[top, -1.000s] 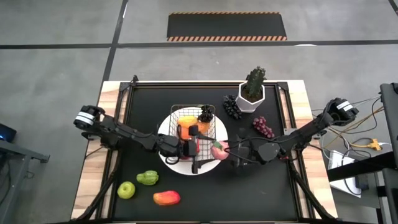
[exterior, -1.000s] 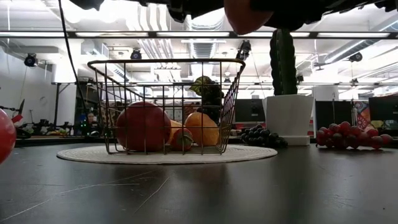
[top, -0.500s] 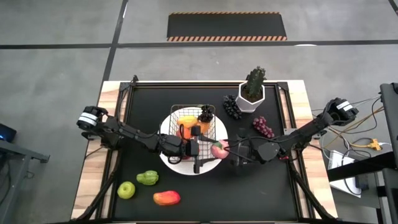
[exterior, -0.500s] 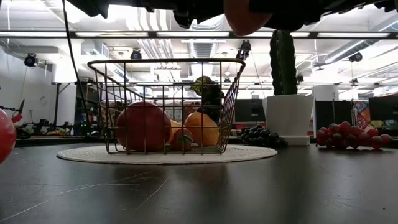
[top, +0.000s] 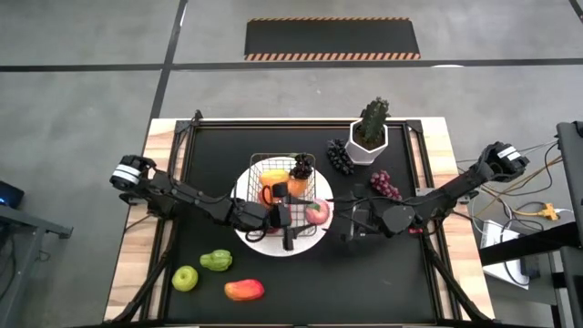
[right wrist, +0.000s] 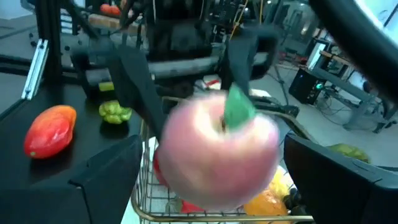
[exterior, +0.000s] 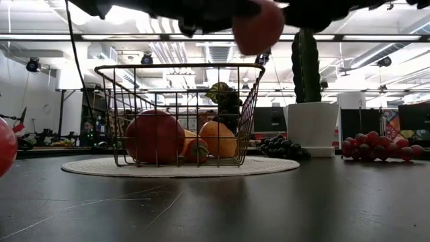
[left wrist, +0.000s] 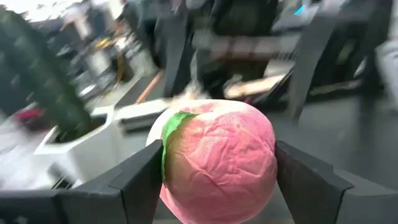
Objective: Build produce basket
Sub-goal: Put the peach into the wire basket, then put the red mango into the wire basket
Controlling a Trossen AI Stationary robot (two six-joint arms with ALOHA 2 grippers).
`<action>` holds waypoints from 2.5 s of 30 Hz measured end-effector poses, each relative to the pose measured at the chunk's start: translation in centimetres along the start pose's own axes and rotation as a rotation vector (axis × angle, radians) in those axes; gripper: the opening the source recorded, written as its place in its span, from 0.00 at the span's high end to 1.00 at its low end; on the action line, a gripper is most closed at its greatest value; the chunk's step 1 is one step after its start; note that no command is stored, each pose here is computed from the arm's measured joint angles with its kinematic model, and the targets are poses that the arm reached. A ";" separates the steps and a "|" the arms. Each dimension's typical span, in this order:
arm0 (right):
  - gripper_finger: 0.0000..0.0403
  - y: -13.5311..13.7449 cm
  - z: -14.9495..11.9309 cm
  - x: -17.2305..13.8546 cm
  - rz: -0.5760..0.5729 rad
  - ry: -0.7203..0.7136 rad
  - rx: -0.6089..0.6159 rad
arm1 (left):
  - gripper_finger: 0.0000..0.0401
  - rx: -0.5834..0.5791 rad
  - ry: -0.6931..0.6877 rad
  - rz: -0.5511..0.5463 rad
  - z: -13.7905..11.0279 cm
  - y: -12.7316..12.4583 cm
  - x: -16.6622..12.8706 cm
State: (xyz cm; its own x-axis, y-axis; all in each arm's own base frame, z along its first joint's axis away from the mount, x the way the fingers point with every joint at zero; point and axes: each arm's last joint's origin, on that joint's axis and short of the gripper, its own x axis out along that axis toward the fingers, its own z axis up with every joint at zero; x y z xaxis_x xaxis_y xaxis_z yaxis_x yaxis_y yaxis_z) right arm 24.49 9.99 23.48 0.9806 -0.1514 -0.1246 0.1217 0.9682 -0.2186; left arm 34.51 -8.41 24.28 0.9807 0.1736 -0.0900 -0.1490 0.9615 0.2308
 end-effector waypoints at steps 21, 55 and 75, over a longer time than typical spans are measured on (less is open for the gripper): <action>0.07 -1.7 0.6 -2.0 -0.015 0.064 0.065 | 0.36 -0.179 0.313 0.388 -3.2 2.0 -3.7; 0.07 -1.8 0.5 -2.0 -0.040 0.071 0.064 | 0.30 -0.502 0.286 0.610 -6.6 4.5 -2.7; 0.07 -1.8 0.4 -2.0 -0.038 0.074 0.064 | 0.13 -0.469 0.332 0.521 -6.5 4.3 -2.7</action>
State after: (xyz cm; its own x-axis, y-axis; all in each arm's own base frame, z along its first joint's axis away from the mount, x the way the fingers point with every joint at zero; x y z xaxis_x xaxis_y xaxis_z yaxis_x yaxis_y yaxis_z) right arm 22.40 8.60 24.54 0.9612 -0.2006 -0.1891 0.1707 0.9718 -0.1629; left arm 30.42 -3.37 19.17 0.6910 0.6117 -0.3852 -0.6912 0.7151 -0.1043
